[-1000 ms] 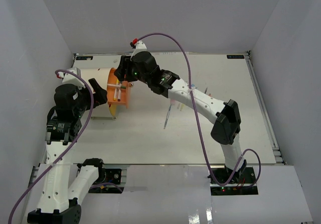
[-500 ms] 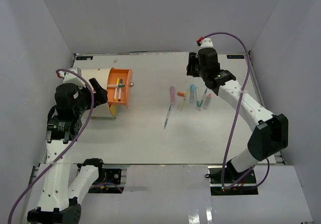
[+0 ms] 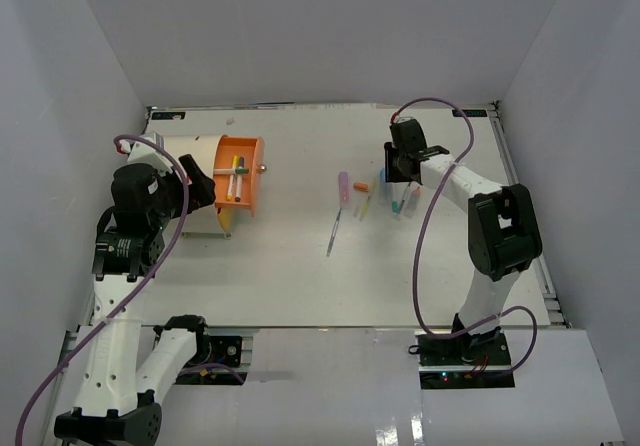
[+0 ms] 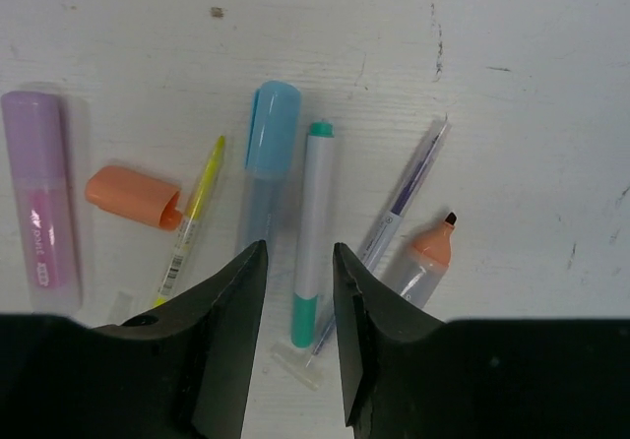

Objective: Sort the stationery into containers
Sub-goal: Pick up the pen from the center of the board.

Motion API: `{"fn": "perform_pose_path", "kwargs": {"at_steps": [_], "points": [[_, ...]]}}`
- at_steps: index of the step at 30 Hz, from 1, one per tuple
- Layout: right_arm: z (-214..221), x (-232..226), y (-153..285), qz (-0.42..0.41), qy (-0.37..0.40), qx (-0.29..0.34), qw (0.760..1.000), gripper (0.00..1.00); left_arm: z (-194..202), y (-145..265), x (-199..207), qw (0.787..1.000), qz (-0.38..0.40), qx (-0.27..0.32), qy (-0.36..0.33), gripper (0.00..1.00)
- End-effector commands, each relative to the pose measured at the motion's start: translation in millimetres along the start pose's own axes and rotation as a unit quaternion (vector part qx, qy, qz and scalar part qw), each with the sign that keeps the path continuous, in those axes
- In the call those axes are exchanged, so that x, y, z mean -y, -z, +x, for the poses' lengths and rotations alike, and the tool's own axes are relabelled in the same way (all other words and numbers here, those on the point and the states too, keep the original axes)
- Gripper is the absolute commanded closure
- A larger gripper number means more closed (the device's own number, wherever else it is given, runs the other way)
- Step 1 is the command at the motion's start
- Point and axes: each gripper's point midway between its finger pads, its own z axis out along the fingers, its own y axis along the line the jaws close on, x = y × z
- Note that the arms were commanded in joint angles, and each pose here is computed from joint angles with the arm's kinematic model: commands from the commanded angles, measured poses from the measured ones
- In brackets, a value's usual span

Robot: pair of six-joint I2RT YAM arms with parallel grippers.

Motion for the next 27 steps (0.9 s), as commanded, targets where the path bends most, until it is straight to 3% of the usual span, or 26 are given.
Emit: {"fn": "perform_pose_path", "kwargs": {"at_steps": [1, 16, 27], "points": [[-4.7, 5.8, -10.9, 0.004, -0.005, -0.001, 1.000, 0.61, 3.0, 1.6, 1.5, 1.000, 0.004, -0.006, -0.003, 0.02], [44.9, 9.5, -58.6, 0.013, -0.006, -0.075, 0.997, 0.65, 8.1, -0.9, -0.3, 1.000, 0.002, -0.011, -0.003, 0.02], [38.4, 17.2, -57.9, 0.026, -0.032, -0.067, 0.997, 0.88, 8.1, -0.5, -0.6, 1.000, 0.001, -0.011, -0.002, 0.02]]}}
